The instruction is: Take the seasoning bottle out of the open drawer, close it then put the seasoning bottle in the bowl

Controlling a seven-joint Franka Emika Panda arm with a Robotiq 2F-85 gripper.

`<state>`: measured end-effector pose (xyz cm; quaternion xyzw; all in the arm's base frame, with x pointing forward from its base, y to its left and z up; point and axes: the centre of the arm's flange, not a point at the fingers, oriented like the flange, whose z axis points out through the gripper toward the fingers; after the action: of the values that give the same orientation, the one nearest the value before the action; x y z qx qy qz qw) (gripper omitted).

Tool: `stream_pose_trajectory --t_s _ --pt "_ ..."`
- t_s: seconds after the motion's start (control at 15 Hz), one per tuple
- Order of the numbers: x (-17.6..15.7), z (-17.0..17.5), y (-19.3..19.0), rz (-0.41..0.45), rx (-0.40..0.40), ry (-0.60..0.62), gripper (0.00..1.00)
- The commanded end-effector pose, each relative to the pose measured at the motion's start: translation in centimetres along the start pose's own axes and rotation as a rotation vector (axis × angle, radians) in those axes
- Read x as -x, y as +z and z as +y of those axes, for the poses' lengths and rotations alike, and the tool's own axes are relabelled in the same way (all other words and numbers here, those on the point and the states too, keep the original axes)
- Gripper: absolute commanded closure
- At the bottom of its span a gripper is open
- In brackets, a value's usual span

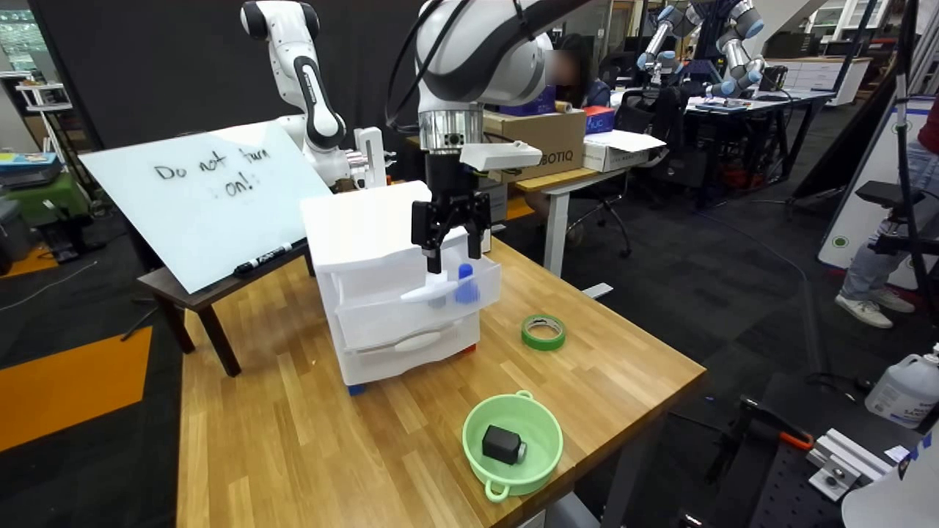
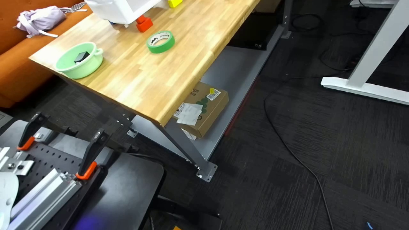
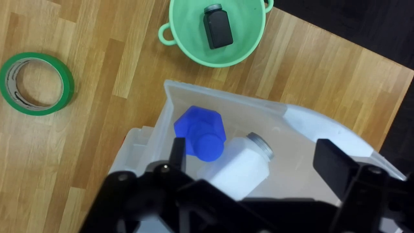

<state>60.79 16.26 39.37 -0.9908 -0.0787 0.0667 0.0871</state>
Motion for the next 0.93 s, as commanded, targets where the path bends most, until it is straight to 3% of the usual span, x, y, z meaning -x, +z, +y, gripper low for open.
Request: stream_pose_trajectory --t_s 0.0,0.87 --pt "-0.7 0.1 -0.4 -0.039 -0.027 -0.007 0.0" --pt "-2.9 0.2 0.5 -0.133 -0.032 -0.01 0.0"
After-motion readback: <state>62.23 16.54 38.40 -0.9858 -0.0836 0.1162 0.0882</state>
